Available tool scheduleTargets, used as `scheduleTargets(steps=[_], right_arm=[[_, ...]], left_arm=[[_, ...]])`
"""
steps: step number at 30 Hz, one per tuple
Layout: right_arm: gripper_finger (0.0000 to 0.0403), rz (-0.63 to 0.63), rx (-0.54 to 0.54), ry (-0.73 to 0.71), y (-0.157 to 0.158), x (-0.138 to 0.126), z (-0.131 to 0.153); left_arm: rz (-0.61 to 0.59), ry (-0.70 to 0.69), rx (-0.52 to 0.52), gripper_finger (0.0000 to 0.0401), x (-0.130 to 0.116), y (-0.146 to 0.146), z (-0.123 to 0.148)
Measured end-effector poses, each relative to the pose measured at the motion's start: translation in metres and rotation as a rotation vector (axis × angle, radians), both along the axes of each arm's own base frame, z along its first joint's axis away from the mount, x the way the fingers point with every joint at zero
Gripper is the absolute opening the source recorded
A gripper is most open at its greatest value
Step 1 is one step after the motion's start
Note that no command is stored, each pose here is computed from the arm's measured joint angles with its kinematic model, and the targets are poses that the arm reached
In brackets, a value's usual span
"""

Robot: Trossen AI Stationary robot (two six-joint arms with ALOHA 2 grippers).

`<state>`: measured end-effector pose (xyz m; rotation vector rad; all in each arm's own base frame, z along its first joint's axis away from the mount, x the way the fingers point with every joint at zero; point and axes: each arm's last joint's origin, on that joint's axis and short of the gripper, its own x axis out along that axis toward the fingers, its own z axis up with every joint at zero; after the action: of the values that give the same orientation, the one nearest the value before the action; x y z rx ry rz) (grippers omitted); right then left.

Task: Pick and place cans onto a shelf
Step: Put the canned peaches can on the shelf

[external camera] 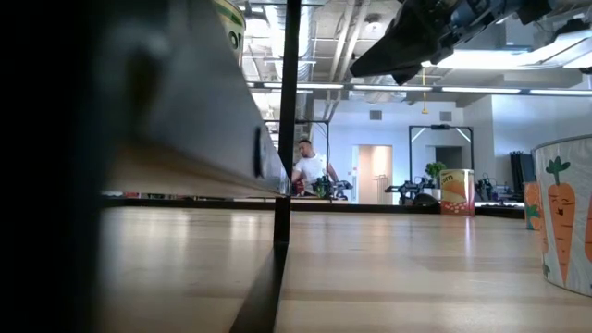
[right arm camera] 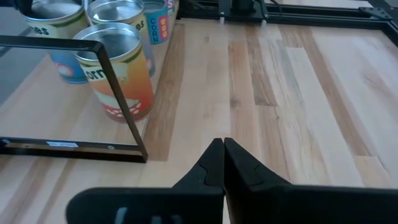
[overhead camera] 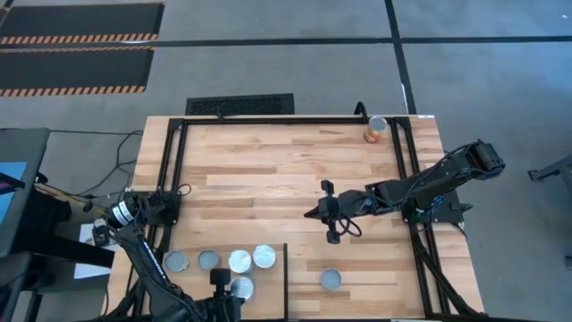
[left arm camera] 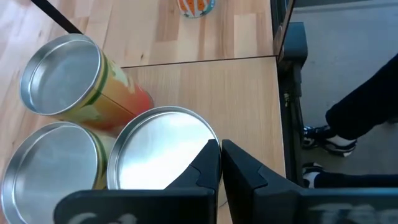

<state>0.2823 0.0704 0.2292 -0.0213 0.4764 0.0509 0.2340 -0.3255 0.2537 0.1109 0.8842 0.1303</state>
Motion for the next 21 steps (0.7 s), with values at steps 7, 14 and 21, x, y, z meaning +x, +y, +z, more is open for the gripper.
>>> scheduleTargets(steps=[7,14,21], right_arm=[[0.0016,0.0,0.0,0.0,-0.0001,0.0,0.0],[0.0015,0.0,0.0,0.0,-0.0001,0.0,0.0],[0.0014,0.0,0.0,0.0,-0.0001,0.0,0.0]], left_arm=[[0.015,0.004,-0.002,0.0024,0.0052,0.0038,-0.0001],[0.015,0.026,0.001,0.0054,0.0055,0.0057,-0.0007],[0.002,0.035,0.004,0.0059,0.005,0.005,0.0053]])
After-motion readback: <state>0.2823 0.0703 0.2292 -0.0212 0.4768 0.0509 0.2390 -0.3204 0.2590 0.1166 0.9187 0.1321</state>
